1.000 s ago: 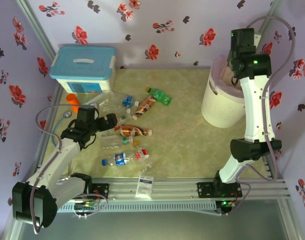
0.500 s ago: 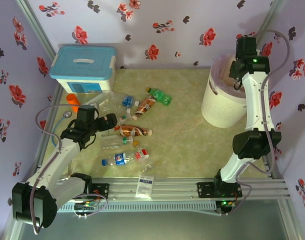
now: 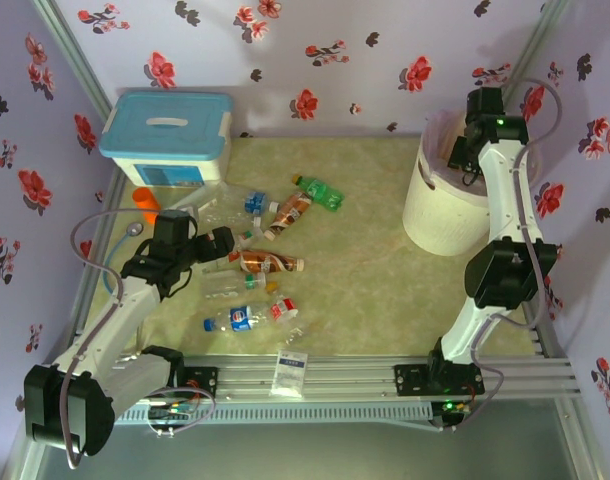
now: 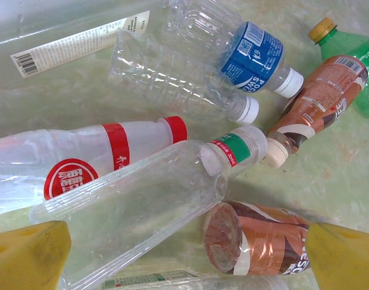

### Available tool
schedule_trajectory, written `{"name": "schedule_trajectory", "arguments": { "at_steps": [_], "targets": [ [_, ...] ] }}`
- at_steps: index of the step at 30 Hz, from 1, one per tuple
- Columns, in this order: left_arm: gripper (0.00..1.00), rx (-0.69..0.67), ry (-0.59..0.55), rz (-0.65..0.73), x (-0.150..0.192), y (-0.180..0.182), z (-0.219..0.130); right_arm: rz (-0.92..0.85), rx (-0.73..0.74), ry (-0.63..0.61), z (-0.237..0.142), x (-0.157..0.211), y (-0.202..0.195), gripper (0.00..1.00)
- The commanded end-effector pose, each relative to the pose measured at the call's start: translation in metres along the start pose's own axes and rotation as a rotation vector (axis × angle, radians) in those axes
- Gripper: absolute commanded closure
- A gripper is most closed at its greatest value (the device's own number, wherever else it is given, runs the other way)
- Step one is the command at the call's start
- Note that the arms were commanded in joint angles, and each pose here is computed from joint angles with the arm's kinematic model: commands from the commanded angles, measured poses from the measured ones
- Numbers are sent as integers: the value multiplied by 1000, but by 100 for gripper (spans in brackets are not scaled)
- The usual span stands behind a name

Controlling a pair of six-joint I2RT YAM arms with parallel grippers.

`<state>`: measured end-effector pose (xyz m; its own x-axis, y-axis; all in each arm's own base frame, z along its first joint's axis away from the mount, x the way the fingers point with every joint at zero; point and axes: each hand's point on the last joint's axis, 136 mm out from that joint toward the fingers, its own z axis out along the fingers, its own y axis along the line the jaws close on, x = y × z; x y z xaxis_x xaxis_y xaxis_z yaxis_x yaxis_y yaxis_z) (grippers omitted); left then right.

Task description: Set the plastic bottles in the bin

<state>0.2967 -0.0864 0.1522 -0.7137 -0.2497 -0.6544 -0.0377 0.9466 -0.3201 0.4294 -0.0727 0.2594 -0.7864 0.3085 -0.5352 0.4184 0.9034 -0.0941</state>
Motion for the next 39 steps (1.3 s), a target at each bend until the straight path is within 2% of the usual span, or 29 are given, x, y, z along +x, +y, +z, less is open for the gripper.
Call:
{"name": "schedule_trajectory", "arguments": {
  "at_steps": [1,4,12,19,23,26,29,32,36,39],
  "targets": [
    [0,-13,-3,12,1,4,1,7,-7,16,7,2,0,30],
    [0,-13,-4,12,1,4,1,7,-2,7,3,1,-2,21],
    [0,-16,1,15,2,5,1,11,-2,-44,-21,-10,-9,11],
    [0,-16,3,9,1,4,4,8,-35,-219,-90,-34,-14,1],
    [0,-11,10,-2,1,2,8,-5,-64,-307,-131,-39,-8,1],
    [0,-6,13,-7,0,1,10,-68,-134,-374,-163,-33,14,1],
    [0,-6,14,-15,1,1,13,-161,-227,-420,-189,-15,48,1],
    [0,-4,18,-21,2,1,17,-259,-354,-389,-202,21,92,2],
    [1,-9,25,-26,1,1,20,-451,-475,-219,-192,89,149,4],
    [1,-10,30,-24,1,1,20,-552,-520,-94,-179,133,172,5]
  ]
}}
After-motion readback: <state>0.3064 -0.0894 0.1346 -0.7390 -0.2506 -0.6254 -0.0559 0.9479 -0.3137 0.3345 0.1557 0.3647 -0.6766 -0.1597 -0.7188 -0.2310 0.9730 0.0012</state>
